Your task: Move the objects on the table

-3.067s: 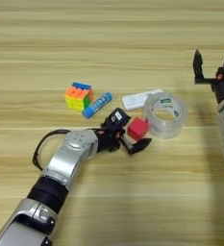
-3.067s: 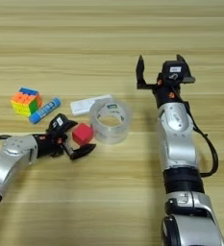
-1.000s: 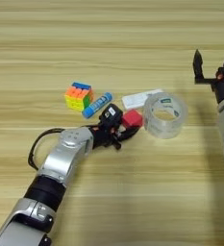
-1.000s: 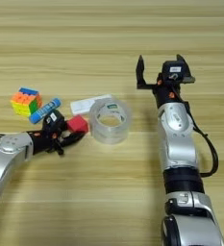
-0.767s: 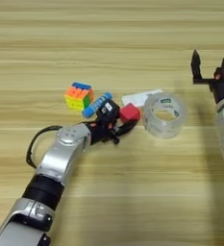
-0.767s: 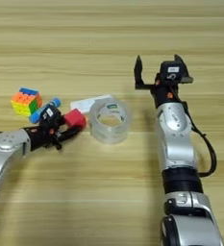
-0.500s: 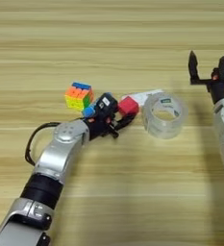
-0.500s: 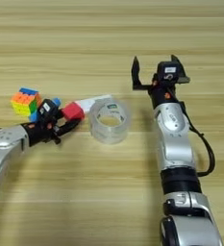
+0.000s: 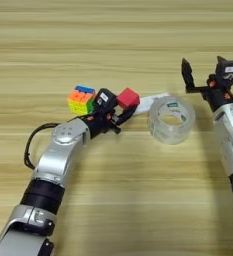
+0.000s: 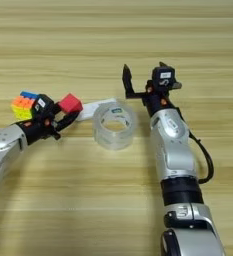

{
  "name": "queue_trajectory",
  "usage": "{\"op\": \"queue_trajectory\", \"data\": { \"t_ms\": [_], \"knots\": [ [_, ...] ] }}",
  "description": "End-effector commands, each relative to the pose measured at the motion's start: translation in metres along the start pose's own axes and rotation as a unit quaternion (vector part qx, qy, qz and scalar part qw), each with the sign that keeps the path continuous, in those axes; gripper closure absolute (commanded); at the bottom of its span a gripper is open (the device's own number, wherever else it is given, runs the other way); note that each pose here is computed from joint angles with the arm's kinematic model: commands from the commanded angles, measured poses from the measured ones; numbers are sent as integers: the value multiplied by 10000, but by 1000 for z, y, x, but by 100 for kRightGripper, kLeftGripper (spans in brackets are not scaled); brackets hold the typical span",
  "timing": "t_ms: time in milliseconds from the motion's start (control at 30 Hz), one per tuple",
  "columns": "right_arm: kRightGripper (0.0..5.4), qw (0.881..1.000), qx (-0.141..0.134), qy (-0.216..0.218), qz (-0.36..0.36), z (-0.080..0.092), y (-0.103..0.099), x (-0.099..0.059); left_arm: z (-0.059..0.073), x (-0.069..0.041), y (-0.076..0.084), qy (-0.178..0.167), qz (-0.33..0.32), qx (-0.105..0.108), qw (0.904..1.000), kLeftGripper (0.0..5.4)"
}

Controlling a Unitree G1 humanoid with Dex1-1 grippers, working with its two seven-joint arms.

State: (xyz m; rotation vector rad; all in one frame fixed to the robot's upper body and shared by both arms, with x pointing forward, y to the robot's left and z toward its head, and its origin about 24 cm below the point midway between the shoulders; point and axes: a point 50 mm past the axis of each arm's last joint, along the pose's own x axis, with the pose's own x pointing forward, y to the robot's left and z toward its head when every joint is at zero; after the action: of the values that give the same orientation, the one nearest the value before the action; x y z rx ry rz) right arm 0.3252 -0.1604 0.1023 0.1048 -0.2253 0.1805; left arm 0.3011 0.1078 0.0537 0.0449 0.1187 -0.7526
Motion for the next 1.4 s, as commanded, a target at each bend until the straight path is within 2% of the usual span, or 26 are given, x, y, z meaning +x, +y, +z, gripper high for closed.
{"op": "queue_trajectory", "data": {
  "t_ms": [33, 333, 400, 533, 700, 767, 900, 1400],
  "knots": [
    [0, 9979, 503, 199, 363, -4, 13, -2, 10, 2, 6, -277, 142, 31, 9995, 321],
    [0, 9867, 1273, 452, 905, -6, 32, -5, 13, 3, 9, -410, 276, 21, 9988, 321],
    [0, 9817, 1518, 511, 1031, -7, 36, -6, 13, 3, 9, -430, 294, 13, 9986, 321],
    [0, 9678, 2054, 644, 1304, -7, 45, -6, 14, 4, 10, -480, 304, 15, 9984, 321],
    [0, 9447, 2730, 886, 1587, -9, 54, -7, 16, 5, 9, -574, 292, 36, 9979, 321],
    [0, 9314, 3054, 993, 1712, -9, 57, -8, 17, 5, 9, -637, 301, 47, 9975, 321],
    [0, 9114, 3473, 1138, 1889, -9, 62, -9, 19, 5, 9, -683, 311, 77, 9971, 321],
    [0, 8798, 4001, 1458, 2114, -14, 75, -6, 16, 6, 4, -638, 208, 90, 9977, 321]
  ]
}}
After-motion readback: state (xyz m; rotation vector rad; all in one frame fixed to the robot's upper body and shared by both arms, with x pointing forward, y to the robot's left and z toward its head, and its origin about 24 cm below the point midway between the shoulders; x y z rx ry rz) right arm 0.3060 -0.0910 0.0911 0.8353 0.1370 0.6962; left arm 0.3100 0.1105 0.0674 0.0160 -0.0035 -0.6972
